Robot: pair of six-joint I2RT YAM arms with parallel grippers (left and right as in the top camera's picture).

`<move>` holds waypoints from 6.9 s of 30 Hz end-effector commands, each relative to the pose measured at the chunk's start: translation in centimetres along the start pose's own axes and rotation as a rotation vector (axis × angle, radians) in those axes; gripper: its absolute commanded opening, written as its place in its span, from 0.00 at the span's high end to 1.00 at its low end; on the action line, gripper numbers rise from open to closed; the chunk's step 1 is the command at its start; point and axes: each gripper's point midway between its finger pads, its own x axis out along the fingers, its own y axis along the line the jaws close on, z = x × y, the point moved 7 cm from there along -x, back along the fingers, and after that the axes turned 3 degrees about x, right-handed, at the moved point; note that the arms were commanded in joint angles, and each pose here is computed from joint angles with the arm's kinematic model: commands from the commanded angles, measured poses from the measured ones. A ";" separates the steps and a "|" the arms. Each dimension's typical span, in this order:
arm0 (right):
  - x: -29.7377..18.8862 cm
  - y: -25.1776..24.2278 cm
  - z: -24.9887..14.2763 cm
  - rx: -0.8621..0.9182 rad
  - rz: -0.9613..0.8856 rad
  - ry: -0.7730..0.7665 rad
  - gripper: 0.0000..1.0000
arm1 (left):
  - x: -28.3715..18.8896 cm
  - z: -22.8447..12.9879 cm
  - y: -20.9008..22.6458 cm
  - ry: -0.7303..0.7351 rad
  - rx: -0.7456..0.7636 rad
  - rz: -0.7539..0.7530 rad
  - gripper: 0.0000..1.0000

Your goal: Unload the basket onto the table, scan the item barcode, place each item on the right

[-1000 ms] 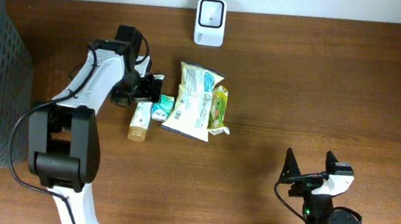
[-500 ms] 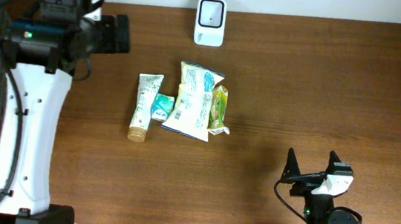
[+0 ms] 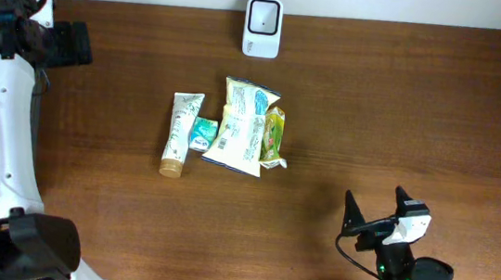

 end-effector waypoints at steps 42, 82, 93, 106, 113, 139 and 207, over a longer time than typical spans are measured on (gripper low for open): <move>20.6 4.7 -3.6 0.490 0.569 1.186 0.86 | 0.9 -0.2 -0.2 0.022 0.023 -0.019 0.01; 16.6 -5.0 -4.4 0.112 -0.351 1.545 0.65 | 0.9 -0.2 -0.2 0.022 0.023 -0.019 0.01; 22.7 -1.0 -0.7 0.635 0.000 1.204 0.51 | 0.9 -0.2 -0.2 0.022 0.023 -0.019 0.01; 23.2 4.7 -4.6 0.510 -0.450 1.220 0.07 | 0.9 -0.2 -0.2 0.022 0.023 -0.019 0.01; 23.3 3.9 -5.1 0.387 -0.454 1.222 0.78 | 0.9 -0.2 -0.2 0.022 0.023 -0.019 0.01; 19.7 10.9 -9.7 -0.634 -0.430 1.429 0.51 | 0.9 -0.2 -0.2 0.022 0.023 -0.019 0.01; 17.2 9.8 12.5 0.433 1.218 0.709 0.96 | 0.9 -0.2 -0.2 0.022 0.023 -0.019 0.01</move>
